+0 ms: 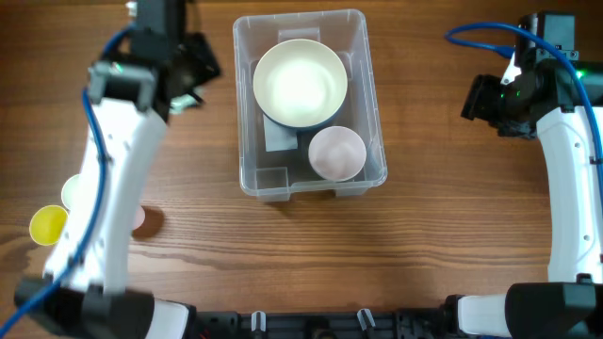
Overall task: Pack container
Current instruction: 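Carry the mint bowl into the bin's lower right and release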
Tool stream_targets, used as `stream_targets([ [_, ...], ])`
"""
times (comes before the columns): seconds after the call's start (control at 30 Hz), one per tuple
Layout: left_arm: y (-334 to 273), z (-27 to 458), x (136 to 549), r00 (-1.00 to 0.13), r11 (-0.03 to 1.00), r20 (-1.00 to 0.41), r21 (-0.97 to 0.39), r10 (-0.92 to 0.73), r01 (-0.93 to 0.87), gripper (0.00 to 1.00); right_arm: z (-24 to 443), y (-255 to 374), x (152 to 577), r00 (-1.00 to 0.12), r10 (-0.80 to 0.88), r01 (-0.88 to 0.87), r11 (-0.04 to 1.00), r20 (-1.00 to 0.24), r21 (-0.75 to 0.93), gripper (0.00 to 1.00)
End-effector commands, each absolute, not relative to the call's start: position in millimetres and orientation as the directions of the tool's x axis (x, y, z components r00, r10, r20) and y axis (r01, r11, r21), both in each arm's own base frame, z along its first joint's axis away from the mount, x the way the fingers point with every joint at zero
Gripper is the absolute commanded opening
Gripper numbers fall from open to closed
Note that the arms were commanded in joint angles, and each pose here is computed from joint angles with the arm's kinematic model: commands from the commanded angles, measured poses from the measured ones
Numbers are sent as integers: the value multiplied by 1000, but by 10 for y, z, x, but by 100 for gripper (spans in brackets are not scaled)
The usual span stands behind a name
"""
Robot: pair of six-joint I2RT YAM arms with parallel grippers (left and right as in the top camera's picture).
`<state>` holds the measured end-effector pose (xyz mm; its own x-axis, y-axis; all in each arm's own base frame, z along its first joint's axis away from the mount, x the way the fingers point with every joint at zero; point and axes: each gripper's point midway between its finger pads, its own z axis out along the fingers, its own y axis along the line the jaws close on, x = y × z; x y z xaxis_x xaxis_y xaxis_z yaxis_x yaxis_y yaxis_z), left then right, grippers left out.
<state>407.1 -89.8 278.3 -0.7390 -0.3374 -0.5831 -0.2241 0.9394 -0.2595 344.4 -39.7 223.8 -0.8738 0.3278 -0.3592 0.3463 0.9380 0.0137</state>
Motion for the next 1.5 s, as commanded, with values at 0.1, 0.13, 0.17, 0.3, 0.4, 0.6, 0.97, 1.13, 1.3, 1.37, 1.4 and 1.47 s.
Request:
stream_targets([
  [0.1, -2273, 2540, 3550, -850, 961, -511, -276, -129, 20, 4, 2218, -608, 3355, -836, 425, 451, 892, -347, 7, 72],
  [0.13, -2475, 2420, 3489, -865, 962, -494, -267, -89, 53, 4, 2212, -690, 3324, -819, 462, 487, 873, -341, 14, 72],
  [0.17, -2578, 2326, 3463, -875, 963, -478, -262, -76, 60, 4, 2210, -711, 3320, -815, 473, 493, 869, -336, 28, 72],
  [0.3, -2929, 1938, 3428, -902, 966, -432, -235, -5, 107, 4, 2207, -730, 3315, -815, 478, 492, 870, -329, 45, 72],
  [0.4, -3204, 1642, 3429, -918, 957, -395, -251, 33, 142, 4, 2206, -729, 3314, -818, 472, 486, 873, -328, 43, 72],
  [0.6, -3522, 1193, 3397, -941, 944, -329, -278, 81, 179, 4, 2206, -729, 3313, -820, 468, 483, 875, -328, 42, 71],
  [0.97, -3379, 1270, 3472, -933, 956, -354, -246, 62, 157, 87, 2203, -727, 3304, -822, 468, 482, 875, -324, 40, 71],
  [1.13, -2531, 1745, 3692, -893, 994, -448, -108, -48, 1, 90, 2203, -726, 3305, -822, 468, 482, 875, -325, 41, 71],
  [1.3, -1269, 2421, 3693, -813, 962, -522, -68, -260, -264, 100, 2202, -708, 3309, -824, 466, 477, 878, -322, 50, 71],
  [1.37, -645, 2601, 3560, -738, 882, -507, -107, -446, -459, 100, 2202, -708, 3310, -824, 466, 477, 878, -322, 50, 71],
  [1.4, -432, 2626, 3487, -707, 842, -492, -113, -508, -527, 100, 2203, -708, 3312, -824, 466, 477, 878, -323, 50, 71],
  [1.47, 57, 2566, 3271, -659, 749, -416, -88, -627, -657, 100, 2206, -710, 3320, -823, 466, 476, 878, -326, 51, 71],
])
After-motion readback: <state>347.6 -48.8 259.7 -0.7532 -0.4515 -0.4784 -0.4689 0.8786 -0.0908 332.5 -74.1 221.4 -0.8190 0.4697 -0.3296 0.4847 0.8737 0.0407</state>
